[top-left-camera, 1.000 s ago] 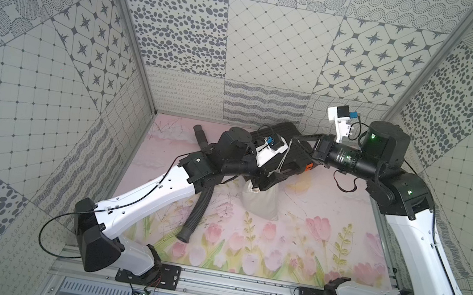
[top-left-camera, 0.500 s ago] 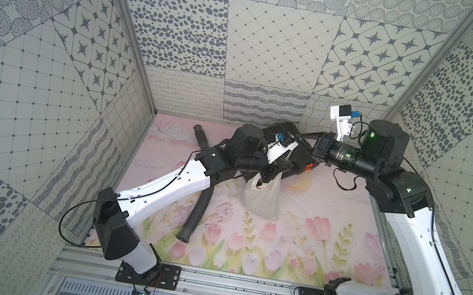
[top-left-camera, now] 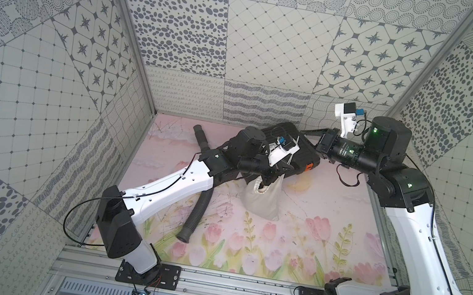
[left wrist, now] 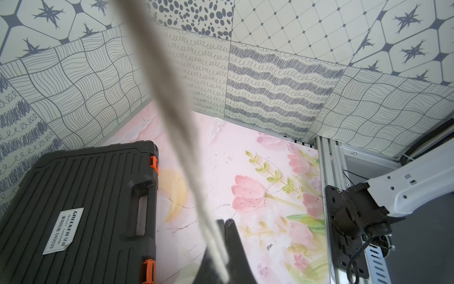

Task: Close the soil bag
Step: Frap the soil bag at the center of the board.

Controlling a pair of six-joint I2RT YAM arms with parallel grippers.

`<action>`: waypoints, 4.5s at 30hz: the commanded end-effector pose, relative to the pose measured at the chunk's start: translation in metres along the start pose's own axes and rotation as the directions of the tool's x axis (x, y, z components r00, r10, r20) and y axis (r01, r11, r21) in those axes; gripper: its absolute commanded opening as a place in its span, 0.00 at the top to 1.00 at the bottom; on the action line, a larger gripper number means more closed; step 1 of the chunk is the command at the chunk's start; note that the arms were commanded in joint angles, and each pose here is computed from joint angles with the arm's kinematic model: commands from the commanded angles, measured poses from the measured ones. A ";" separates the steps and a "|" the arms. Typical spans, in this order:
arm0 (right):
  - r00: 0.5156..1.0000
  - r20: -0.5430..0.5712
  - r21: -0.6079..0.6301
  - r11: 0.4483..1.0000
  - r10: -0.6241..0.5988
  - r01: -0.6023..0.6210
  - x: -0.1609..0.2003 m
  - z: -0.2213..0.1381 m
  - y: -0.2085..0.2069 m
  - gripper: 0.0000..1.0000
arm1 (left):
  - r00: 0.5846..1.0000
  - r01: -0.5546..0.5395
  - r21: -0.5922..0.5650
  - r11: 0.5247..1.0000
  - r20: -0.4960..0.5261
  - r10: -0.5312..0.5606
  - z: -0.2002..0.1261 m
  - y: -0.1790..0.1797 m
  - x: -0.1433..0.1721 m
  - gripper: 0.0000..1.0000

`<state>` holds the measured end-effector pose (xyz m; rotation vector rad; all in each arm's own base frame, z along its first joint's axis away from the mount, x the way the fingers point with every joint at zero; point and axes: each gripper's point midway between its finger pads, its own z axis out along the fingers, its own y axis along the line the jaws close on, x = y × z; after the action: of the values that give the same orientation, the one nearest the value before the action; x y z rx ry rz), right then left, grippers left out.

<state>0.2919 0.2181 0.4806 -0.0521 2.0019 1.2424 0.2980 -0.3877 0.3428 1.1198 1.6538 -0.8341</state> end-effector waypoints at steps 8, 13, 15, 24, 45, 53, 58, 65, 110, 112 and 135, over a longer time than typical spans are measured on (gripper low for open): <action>0.982 0.157 -0.104 0.987 -0.108 0.125 -0.039 -0.036 0.043 1.00 | 0.994 -0.007 0.043 0.999 -0.106 0.012 0.000 -0.007 0.032 1.00; 0.981 0.162 -0.108 0.986 -0.109 0.127 -0.042 -0.036 0.045 1.00 | 0.987 -0.012 0.039 0.999 -0.160 0.018 0.001 -0.006 0.049 1.00; 0.980 0.166 -0.109 0.985 -0.112 0.131 -0.043 -0.037 0.047 1.00 | 0.985 -0.009 0.038 0.999 -0.172 0.016 0.001 -0.007 0.055 1.00; 0.983 0.153 -0.118 0.986 -0.099 0.118 -0.040 -0.036 0.046 1.00 | 0.978 0.017 -0.013 1.000 -0.209 -0.019 0.007 0.004 0.066 1.00; 0.978 0.175 -0.118 0.983 -0.116 0.138 -0.046 -0.040 0.051 1.00 | 0.948 -0.047 -0.118 0.992 -0.317 0.007 -0.006 0.020 0.092 1.00; 0.961 0.244 -0.036 0.989 -0.133 0.146 -0.059 -0.052 0.044 1.00 | 0.927 -0.059 -0.139 0.988 -0.376 0.003 -0.017 0.019 0.107 1.00; 0.946 0.289 0.076 0.989 -0.145 0.129 -0.063 -0.063 0.026 1.00 | 0.926 -0.061 -0.140 0.988 -0.378 0.004 -0.025 0.016 0.112 1.00; 0.911 0.365 0.101 0.981 -0.190 0.164 -0.079 -0.081 0.039 1.00 | 0.914 -0.083 -0.167 0.983 -0.405 0.008 -0.034 0.018 0.117 1.00; 0.985 0.068 -0.206 0.964 -0.157 0.168 -0.008 -0.003 0.086 1.00 | 0.985 0.052 -0.289 0.956 0.173 -0.002 -0.037 0.056 -0.027 0.24; 0.986 0.068 -0.202 0.965 -0.156 0.166 -0.008 -0.002 0.084 1.00 | 0.982 0.057 -0.262 0.963 0.188 -0.007 -0.033 0.055 -0.033 0.27; 0.977 0.136 -0.181 0.965 -0.165 0.188 -0.031 -0.011 0.086 1.00 | 0.998 0.009 -0.121 0.993 -0.066 -0.017 -0.029 0.025 0.030 0.91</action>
<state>0.2823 0.2517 0.5034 -0.1819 1.9683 1.2521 0.3239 -0.3515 0.3544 0.9324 1.6635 -0.7239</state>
